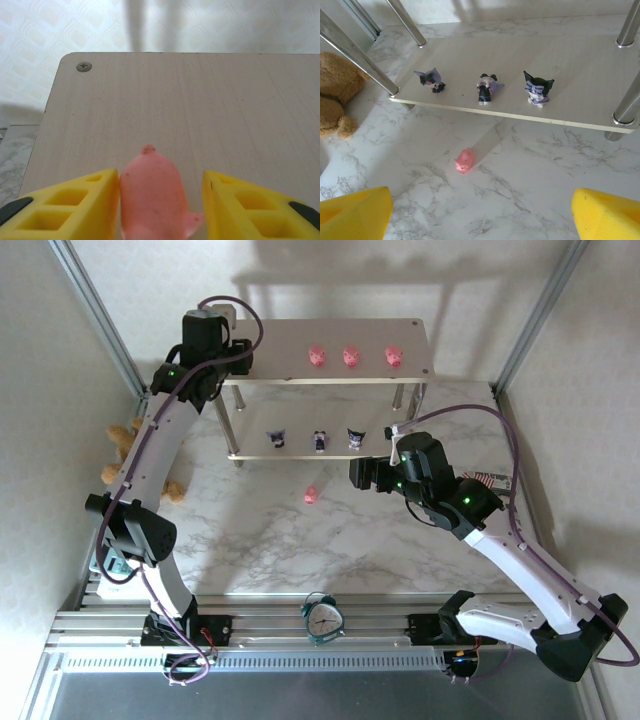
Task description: Place and organize the plastic toys onto the shelf
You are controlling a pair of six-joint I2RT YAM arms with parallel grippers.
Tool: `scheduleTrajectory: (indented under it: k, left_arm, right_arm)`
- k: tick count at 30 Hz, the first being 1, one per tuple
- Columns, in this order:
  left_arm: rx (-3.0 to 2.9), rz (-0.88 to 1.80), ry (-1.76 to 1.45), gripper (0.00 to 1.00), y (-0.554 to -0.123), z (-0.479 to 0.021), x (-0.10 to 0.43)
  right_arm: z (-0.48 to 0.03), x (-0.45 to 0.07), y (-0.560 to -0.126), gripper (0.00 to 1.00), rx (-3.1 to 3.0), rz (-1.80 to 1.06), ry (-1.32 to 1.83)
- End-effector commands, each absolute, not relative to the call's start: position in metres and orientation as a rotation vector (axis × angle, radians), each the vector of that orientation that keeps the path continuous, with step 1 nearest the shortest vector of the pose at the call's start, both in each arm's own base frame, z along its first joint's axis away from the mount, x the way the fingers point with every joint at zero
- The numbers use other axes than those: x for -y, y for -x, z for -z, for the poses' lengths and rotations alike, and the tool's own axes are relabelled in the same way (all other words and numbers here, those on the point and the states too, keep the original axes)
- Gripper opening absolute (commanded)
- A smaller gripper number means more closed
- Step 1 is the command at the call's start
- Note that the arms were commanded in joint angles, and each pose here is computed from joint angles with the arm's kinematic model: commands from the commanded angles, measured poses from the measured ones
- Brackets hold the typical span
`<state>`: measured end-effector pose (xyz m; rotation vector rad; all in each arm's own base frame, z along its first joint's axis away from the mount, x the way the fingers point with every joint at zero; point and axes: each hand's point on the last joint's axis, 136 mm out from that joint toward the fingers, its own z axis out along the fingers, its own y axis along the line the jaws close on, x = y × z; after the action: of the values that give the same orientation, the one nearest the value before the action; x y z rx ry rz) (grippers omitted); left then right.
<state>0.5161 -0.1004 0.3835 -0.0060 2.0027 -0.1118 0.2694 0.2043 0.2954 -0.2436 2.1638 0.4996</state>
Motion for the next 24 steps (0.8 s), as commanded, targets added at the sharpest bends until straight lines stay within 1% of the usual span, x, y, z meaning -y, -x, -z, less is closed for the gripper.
scheduleTrajectory:
  k: [1, 5, 9, 12, 14, 16, 19, 21, 24]
  left_arm:
    - [-1.962, 0.102, 0.025, 0.5, -0.514, -0.402, 0.093]
    - [-1.933, 0.106, 0.029, 0.54, -0.511, -0.413, 0.092]
    - [-1.902, 0.108, 0.04, 0.55, -0.508, -0.424, 0.09]
    - [-1.849, 0.123, 0.05, 0.55, -0.501, -0.445, 0.088]
    - [-1.795, 0.137, 0.054, 0.57, -0.491, -0.466, 0.087]
    - [-1.737, 0.158, 0.054, 0.57, -0.476, -0.491, 0.085]
    - [-1.677, 0.199, 0.03, 0.56, -0.446, -0.513, 0.09]
    - [-1.671, 0.228, -0.006, 0.55, -0.422, -0.511, 0.103]
    - [-1.706, 0.262, -0.059, 0.54, -0.381, -0.485, 0.131]
  right_arm:
    - [-0.312, -0.205, -0.274, 0.92, -2.114, -0.515, 0.239]
    - [-0.313, -0.205, -0.274, 0.93, -2.112, -0.517, 0.238]
    - [-0.312, -0.206, -0.274, 0.93, -2.115, -0.518, 0.238]
    - [-0.312, -0.206, -0.274, 0.92, -2.113, -0.518, 0.239]
    - [-0.313, -0.206, -0.274, 0.93, -2.112, -0.517, 0.24]
    - [-0.312, -0.205, -0.274, 0.93, -2.113, -0.511, 0.24]
    - [-0.313, -0.201, -0.273, 0.93, -2.111, -0.496, 0.24]
    - [-0.312, -0.197, -0.272, 0.93, -2.111, -0.478, 0.231]
    - [-0.31, -0.187, -0.271, 0.94, -2.109, -0.443, 0.211]
